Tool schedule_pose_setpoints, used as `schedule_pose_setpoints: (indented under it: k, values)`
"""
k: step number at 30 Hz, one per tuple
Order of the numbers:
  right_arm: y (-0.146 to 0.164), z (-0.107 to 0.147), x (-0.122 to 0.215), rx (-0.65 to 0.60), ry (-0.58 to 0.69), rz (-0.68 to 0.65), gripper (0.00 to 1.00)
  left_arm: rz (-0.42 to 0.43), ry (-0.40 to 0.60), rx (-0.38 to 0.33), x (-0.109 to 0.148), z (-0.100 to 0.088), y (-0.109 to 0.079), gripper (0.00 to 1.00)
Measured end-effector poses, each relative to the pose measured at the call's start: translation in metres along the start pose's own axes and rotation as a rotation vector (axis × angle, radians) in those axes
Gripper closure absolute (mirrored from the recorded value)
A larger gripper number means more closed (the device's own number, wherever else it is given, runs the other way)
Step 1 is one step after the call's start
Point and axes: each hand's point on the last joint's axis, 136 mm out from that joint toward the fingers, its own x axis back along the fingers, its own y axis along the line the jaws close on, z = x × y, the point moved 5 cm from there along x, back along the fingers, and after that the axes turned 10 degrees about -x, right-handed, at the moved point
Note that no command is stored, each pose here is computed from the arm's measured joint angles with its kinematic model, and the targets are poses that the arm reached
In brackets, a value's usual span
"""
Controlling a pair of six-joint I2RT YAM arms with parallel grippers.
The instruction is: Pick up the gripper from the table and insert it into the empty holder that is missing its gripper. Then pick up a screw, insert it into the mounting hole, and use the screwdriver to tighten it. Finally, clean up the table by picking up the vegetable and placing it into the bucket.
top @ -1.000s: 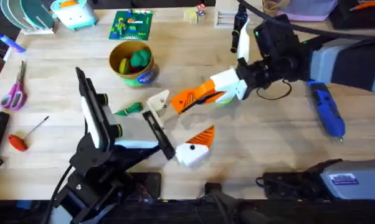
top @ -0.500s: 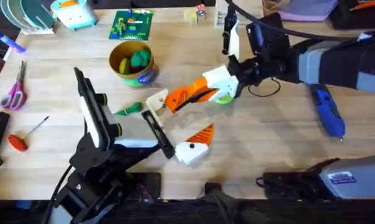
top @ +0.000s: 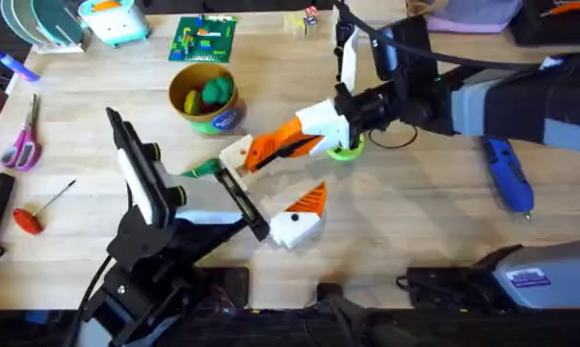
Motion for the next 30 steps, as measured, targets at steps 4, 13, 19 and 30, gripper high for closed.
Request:
schedule_pose_setpoints:
  k: [4, 13, 19, 30]
  values:
    - [0.003, -0.003, -0.006, -0.001, -0.016, 0.009, 0.992, -0.006, 0.000, 0.000, 0.000, 0.000, 0.001, 0.007]
    - [0.004, -0.006, -0.016, 0.000, -0.047, 0.036, 0.992, -0.026, 0.002, 0.012, 0.000, 0.000, 0.003, 0.008]
    - [0.007, -0.006, -0.026, 0.041, -0.064, 0.051, 0.992, -0.061, 0.005, 0.013, 0.000, 0.001, 0.008, 0.008]
    - [0.006, -0.009, -0.028, 0.047, -0.088, 0.064, 0.993, -0.045, 0.005, 0.024, 0.000, 0.001, 0.006, 0.008]
